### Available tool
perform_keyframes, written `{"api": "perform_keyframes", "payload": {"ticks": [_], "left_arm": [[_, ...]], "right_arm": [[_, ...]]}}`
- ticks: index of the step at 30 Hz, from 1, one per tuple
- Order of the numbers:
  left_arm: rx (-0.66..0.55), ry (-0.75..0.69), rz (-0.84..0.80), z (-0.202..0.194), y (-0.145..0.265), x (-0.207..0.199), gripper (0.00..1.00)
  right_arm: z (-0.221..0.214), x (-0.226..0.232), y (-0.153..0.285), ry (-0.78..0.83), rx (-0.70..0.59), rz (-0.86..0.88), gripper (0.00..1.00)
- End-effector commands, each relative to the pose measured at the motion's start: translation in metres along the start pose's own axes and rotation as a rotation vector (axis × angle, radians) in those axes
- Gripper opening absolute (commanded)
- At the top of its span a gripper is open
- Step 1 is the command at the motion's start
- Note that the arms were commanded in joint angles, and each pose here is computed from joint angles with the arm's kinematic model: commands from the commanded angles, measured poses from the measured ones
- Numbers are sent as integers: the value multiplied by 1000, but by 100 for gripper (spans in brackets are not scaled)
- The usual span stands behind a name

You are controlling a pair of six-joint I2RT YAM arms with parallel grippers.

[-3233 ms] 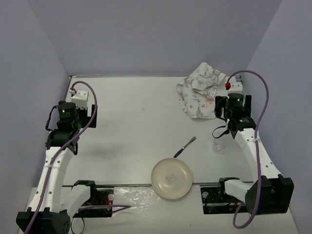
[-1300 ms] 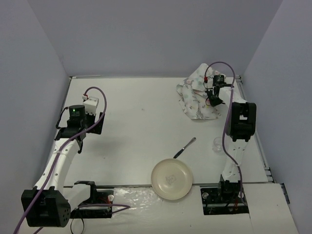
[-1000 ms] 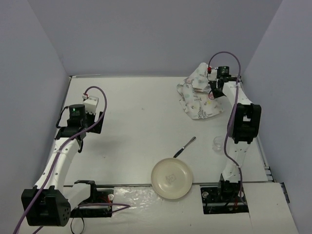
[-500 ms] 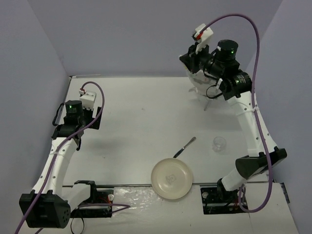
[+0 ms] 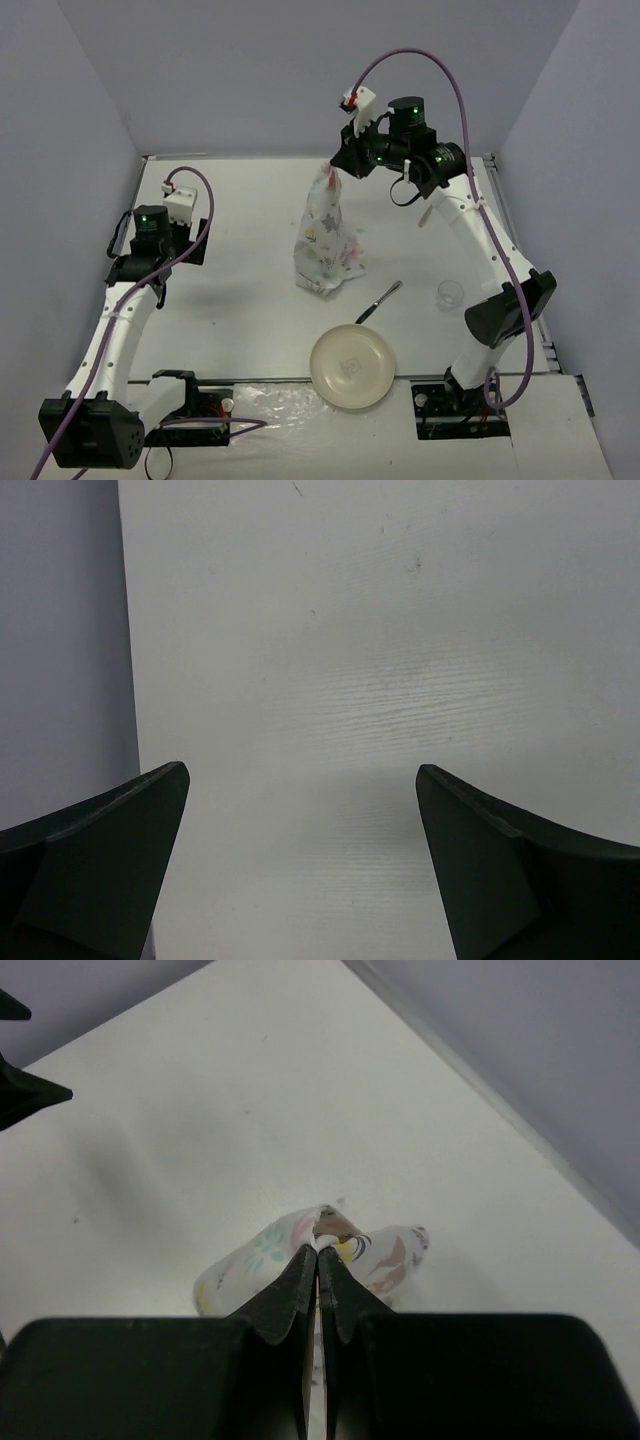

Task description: Set the dinner table for one person

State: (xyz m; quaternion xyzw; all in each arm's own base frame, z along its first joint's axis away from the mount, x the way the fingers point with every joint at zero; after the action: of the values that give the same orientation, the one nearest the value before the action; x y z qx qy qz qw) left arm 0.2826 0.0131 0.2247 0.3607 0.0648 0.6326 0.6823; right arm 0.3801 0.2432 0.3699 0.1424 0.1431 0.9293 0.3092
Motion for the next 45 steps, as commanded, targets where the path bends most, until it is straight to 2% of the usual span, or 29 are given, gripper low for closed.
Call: {"api": "perform_keyframes", "payload": {"ticks": [1, 5, 10, 13, 17, 18, 20, 21, 24, 30, 34, 39, 41, 45], "left_arm": [[-64, 9, 34, 25, -2, 11, 97], [-78, -22, 0, 43, -10, 12, 97], [-83, -70, -44, 74, -31, 11, 97], [-76, -68, -65, 88, -50, 8, 97], [-31, -92, -121, 87, -86, -13, 97], [-31, -97, -125, 88, -86, -16, 97], [33, -139, -168, 82, -110, -31, 97], [54, -155, -187, 81, -119, -37, 97], [89, -182, -218, 84, -143, -50, 97], [184, -226, -178, 91, -207, -50, 97], [236, -228, -257, 86, -236, -65, 97], [215, -211, -276, 98, -265, -71, 97], [145, -210, -302, 125, -269, -68, 97], [160, -219, -410, 123, -284, -84, 97]], "right_arm": [[86, 23, 54, 176, -251, -47, 0], [61, 1, 34, 176, -164, -113, 0], [27, -2, 22, 208, -53, -76, 0], [-4, -22, 12, 218, 40, -164, 0], [-70, -70, -7, 255, 268, -359, 0], [-78, -80, -10, 262, 302, -399, 11], [-107, -102, -21, 259, 412, -479, 67], [-118, -112, -25, 263, 452, -512, 80], [-142, -137, -38, 259, 526, -565, 97], [-152, -167, -44, 224, 531, -673, 97], [-165, -169, -42, 215, 556, -667, 97], [-169, -164, -32, 218, 560, -671, 98], [-174, -162, -27, 215, 573, -669, 98], [-182, -156, -19, 217, 583, -654, 98]]}}
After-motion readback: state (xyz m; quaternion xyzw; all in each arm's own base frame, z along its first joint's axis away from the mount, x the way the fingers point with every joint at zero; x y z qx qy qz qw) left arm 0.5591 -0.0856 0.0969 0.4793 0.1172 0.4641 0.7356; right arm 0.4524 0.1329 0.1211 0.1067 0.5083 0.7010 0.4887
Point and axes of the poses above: each gripper's point midway between its finger pads, its own y axis back along the fingers, its own x axis along the line the jaws close on, z = x × y, the point moved 4 cm from there along y, back along the fingers, and after that the axes turned 9 degrees about -y, right-handed, at the moved point
